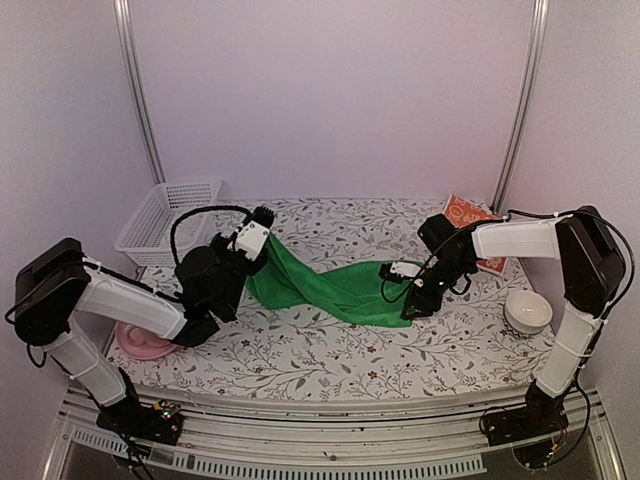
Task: Roll the towels
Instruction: Flatten out the towel at the center of the board.
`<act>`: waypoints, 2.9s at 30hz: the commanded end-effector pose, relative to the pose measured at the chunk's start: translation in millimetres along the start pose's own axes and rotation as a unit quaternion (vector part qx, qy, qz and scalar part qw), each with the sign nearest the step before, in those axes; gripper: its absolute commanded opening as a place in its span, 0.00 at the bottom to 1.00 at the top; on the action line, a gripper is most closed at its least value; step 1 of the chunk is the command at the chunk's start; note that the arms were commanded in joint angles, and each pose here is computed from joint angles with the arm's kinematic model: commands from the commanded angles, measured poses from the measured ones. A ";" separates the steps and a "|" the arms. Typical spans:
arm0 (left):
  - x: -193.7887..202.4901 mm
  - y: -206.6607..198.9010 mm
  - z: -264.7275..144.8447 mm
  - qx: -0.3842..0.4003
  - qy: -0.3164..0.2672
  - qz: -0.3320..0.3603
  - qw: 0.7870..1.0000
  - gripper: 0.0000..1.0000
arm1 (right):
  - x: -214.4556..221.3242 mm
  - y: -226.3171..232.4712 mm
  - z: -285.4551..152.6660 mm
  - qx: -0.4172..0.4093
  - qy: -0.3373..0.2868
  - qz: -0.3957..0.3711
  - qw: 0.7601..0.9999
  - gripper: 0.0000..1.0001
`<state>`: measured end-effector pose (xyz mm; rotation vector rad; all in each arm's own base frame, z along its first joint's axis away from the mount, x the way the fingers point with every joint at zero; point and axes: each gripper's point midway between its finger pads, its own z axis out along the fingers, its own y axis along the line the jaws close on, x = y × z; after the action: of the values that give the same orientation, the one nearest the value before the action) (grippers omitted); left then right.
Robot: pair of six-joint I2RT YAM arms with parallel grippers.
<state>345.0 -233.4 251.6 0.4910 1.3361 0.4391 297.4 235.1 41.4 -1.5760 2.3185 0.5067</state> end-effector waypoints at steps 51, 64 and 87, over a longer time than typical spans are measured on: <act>-29.1 -19.9 -26.5 0.181 0.015 -0.092 0.979 0.00 | -58.3 -72.2 -201.8 0.309 -0.171 0.027 0.935 0.02; -56.4 5.1 -95.9 0.311 0.045 -0.179 0.932 0.00 | -46.4 -31.1 -337.3 0.458 -0.310 0.052 0.831 0.02; -27.4 63.3 -83.8 0.119 0.146 -0.218 0.958 0.00 | -33.1 -48.8 -281.0 0.413 -0.284 0.107 0.859 0.02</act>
<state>229.9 -212.1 327.1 0.4379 1.6097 -0.1644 296.6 120.5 377.5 -0.6455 1.6458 0.0472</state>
